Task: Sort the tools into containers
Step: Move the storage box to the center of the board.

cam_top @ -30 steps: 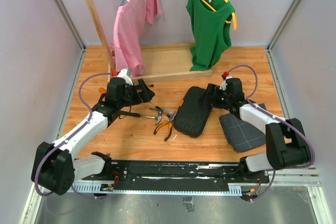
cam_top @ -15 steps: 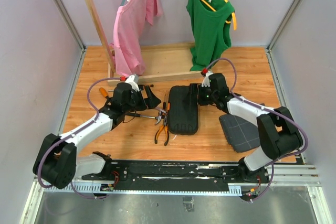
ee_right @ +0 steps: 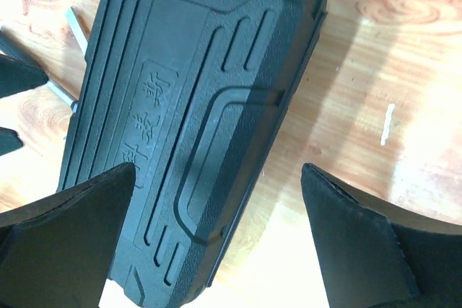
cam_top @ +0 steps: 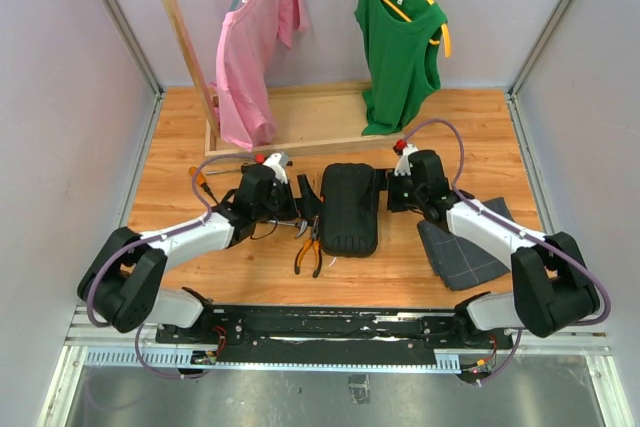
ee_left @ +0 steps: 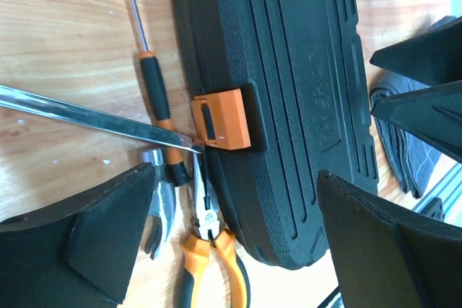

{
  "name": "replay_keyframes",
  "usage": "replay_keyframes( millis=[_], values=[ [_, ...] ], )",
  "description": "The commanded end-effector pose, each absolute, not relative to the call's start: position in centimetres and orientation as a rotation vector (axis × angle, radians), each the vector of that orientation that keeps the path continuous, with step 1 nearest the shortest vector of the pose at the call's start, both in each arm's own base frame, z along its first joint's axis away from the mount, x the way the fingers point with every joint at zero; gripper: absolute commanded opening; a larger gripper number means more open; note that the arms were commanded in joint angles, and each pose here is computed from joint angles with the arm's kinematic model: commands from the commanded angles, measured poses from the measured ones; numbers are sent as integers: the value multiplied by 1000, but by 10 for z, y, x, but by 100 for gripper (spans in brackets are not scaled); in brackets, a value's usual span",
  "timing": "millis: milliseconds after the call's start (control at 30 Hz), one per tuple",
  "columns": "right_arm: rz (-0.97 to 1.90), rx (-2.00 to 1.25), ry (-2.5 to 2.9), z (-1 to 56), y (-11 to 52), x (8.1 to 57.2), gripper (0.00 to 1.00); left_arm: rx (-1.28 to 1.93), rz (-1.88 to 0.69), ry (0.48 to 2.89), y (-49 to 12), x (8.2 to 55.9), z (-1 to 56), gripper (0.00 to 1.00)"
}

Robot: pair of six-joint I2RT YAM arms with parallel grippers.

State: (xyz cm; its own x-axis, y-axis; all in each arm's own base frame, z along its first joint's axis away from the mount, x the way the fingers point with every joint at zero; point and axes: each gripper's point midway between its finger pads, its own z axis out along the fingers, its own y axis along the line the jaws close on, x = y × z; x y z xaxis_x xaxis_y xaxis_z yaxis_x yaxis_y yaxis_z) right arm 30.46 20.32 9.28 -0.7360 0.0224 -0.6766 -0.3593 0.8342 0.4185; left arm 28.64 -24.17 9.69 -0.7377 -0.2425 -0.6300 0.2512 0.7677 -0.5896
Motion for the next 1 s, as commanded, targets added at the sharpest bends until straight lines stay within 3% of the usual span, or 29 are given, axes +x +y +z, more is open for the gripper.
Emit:
replay_keyframes(
  millis=[0,600,967],
  values=[
    [752,-208,2304,93,206,292,99,32,-934,2202,-266,289,103,97],
    [515,11,2324,79,154,272,99,267,-1081,2186,-368,259,115,97],
    [509,-37,2292,95,150,270,99,135,-904,2173,-331,277,112,96]
  ],
)
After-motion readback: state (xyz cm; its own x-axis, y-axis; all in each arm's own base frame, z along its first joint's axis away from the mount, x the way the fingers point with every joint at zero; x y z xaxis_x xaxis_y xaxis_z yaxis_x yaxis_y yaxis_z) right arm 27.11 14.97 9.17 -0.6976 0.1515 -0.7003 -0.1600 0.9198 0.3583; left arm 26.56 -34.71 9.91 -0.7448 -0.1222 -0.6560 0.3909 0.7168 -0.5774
